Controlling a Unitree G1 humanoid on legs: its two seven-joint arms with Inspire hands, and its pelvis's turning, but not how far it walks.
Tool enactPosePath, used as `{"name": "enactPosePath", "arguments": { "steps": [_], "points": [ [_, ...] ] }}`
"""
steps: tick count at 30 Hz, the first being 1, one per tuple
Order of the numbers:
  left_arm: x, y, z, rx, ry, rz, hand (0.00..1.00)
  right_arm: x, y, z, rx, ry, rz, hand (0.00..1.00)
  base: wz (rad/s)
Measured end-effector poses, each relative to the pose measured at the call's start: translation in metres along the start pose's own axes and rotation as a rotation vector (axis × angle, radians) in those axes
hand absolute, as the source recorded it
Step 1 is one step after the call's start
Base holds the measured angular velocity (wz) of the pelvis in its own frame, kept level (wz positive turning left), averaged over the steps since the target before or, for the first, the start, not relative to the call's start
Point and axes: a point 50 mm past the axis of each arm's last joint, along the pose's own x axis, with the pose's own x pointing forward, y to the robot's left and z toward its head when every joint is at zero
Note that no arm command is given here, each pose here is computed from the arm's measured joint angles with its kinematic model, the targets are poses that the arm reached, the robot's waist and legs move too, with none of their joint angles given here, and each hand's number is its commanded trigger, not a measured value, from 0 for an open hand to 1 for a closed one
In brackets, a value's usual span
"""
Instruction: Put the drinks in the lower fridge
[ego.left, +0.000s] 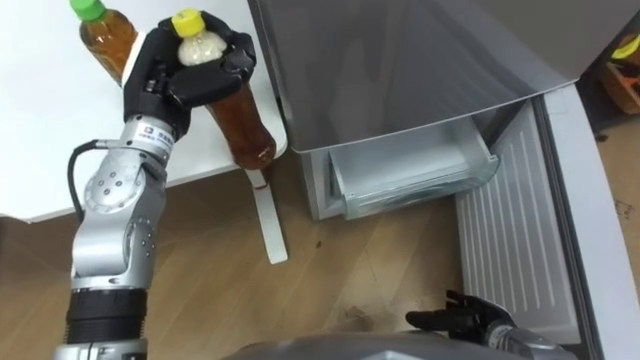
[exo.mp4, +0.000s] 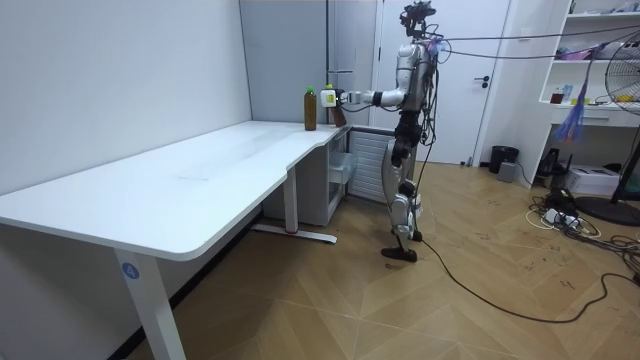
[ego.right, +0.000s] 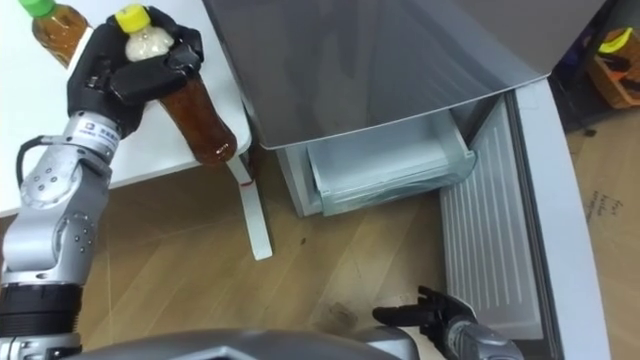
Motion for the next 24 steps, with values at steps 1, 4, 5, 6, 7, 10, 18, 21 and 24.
{"name": "enactPosePath", "arguments": {
  "steps": [1, 4, 5, 6, 7, 10, 18, 21, 24],
  "points": [
    [0.0, 0.0, 0.001, 0.002, -0.004, -0.001, 1.0, 0.0, 0.001, 0.0, 0.0, -0.001, 0.001, 0.0, 0.04],
    [-0.002, -0.004, 0.01, 0.022, -0.036, -0.014, 1.0, 0.0, 0.002, 0.001, 0.001, -0.003, 0.005, 0.0, 0.02],
    [-0.004, -0.006, 0.017, 0.028, -0.064, -0.025, 1.0, 0.0, 0.002, 0.0, 0.001, -0.002, 0.005, 0.0, 0.08],
    [-0.004, -0.008, 0.021, 0.03, -0.08, -0.032, 1.0, 0.0, 0.002, 0.0, 0.001, -0.001, 0.005, 0.0, 0.18],
    [-0.005, -0.012, 0.028, 0.035, -0.111, -0.049, 1.0, 0.0, 0.002, -0.001, 0.002, 0.002, 0.005, 0.0, 0.25],
    [-0.006, -0.02, 0.037, 0.042, -0.151, -0.097, 1.0, 0.0, 0.001, 0.0, -0.012, 0.006, 0.004, 0.0, 0.21],
    [-0.009, -0.034, 0.033, 0.034, -0.137, -0.185, 1.0, 0.003, 0.01, 0.008, -0.158, 0.011, 0.027, 0.0, 0.03],
    [-0.017, -0.039, 0.034, 0.02, -0.144, -0.207, 1.0, 0.005, 0.016, 0.016, -0.235, 0.004, 0.042, 0.0, 0.08],
    [-0.017, -0.048, 0.032, 0.011, -0.14, -0.258, 1.0, 0.006, 0.024, 0.021, -0.303, -0.009, 0.071, 0.0, 0.15]
  ]
}}
